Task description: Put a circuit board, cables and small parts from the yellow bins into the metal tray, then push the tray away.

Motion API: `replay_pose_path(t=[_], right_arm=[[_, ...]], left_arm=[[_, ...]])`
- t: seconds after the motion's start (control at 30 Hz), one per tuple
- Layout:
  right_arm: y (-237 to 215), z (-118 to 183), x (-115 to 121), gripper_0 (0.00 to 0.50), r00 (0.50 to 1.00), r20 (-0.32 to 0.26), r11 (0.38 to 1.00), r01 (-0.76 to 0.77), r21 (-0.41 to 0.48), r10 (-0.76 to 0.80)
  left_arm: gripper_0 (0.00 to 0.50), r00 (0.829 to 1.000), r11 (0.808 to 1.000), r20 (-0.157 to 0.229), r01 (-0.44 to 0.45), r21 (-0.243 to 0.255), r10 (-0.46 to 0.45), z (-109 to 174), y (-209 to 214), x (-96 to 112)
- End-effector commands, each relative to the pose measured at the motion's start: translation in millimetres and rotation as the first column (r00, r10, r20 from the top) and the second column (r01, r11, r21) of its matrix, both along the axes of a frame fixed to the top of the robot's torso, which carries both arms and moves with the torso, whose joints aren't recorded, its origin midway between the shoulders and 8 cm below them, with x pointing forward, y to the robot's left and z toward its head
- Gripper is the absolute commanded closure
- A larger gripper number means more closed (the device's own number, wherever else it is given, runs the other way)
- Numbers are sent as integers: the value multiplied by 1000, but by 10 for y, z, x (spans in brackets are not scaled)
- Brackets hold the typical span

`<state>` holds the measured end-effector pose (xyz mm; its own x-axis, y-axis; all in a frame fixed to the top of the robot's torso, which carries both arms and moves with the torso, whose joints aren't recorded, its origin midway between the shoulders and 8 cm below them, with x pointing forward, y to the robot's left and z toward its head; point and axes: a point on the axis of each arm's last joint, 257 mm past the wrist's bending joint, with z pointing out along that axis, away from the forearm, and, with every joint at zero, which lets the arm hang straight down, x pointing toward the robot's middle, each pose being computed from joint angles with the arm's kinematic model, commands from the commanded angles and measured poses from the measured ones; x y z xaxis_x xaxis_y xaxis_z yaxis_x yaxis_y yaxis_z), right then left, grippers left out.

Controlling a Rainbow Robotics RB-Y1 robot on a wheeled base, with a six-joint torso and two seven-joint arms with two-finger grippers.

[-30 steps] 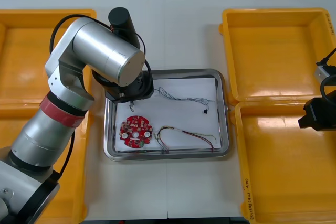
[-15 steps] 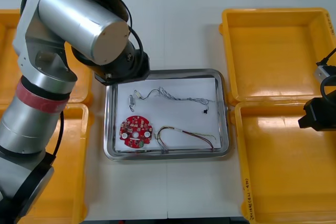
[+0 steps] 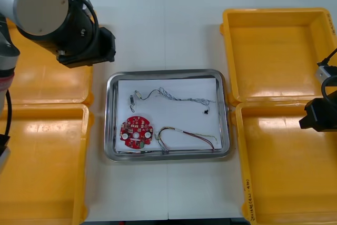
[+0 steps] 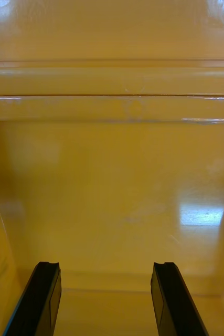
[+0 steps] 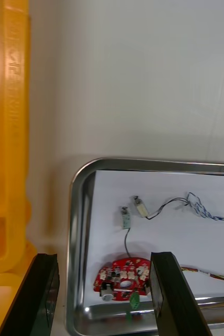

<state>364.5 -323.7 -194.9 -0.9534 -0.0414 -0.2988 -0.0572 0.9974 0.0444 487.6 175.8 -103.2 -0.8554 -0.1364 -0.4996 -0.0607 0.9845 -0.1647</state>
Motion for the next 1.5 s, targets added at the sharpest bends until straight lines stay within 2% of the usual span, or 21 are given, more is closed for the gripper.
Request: replay_pose_path(t=[0.03,0.37,0.47,0.6,0.73,0.9,1.13,1.3,1.5], right_arm=[[-16,86,0,0,999,29,1000,18,9,-18],[-17,92,6,0,999,30,1000,20,8,-20],[-17,92,6,0,999,30,1000,20,8,-20],[-24,92,9,0,999,32,1000,22,6,-22],[-24,92,9,0,999,32,1000,22,6,-22],[-27,93,11,0,999,32,1000,22,5,-23],[-16,93,3,0,999,30,1000,15,8,-15],[10,97,-14,0,1000,26,1000,-11,10,10],[102,119,-43,0,997,32,997,-72,5,72]], left_arm=[[0,995,996,85,52,77,-59,398,381,57],[0,994,989,91,49,137,-62,392,936,9],[0,994,984,87,43,171,-58,366,1188,-49],[0,994,982,90,43,183,-61,348,1408,-124],[0,995,981,83,40,191,-57,286,1617,-232],[0,996,984,71,33,175,-46,214,1766,-399],[0,996,983,74,28,183,-42,127,1909,-615],[0,996,979,72,39,202,-55,69,1985,-774],[0,993,963,52,92,254,-109,-22,2152,-963]])
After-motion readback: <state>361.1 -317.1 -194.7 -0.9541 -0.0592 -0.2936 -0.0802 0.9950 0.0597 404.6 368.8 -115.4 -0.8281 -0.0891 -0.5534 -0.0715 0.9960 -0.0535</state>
